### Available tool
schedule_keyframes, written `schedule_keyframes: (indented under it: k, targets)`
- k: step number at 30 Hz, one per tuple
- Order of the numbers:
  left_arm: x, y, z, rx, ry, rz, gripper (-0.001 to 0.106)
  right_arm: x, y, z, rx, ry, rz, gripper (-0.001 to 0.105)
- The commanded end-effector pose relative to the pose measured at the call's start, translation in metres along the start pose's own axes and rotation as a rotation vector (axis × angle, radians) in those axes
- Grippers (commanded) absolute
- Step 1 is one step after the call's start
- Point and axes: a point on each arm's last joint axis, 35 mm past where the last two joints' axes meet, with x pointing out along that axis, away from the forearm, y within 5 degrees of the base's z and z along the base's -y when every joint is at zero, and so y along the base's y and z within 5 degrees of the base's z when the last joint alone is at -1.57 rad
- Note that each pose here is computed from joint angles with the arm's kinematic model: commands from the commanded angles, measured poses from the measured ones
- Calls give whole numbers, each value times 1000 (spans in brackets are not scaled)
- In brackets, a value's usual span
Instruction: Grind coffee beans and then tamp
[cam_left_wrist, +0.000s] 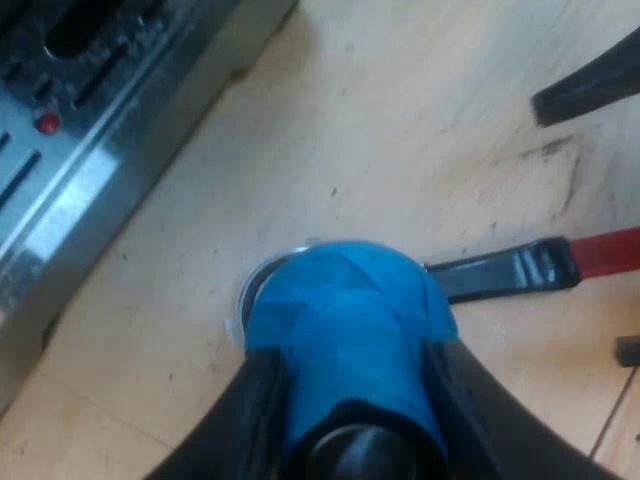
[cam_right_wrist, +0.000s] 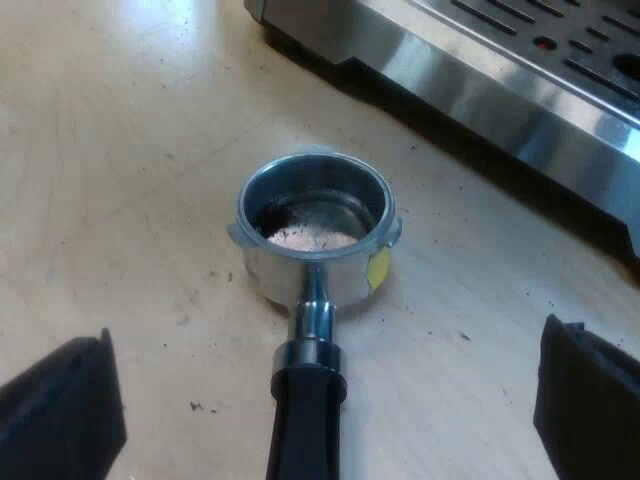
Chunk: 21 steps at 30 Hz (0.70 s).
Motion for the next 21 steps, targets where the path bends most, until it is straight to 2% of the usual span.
schedule_keyframes:
  k: [1,5,13,21]
  targets:
    - [8,1,6,-1,2,0,0,0,-1,2,18,-15,-1,85]
    - [20,3,10,-3,11,1,0,0,-1,2,17,-15,-1,85]
    - [51,9,10,-22,112,29,0,0,-1,2,17,-15,-1,85]
    - [69,13,9,-32,166,36,0,0,-1,2,17,-15,-1,85]
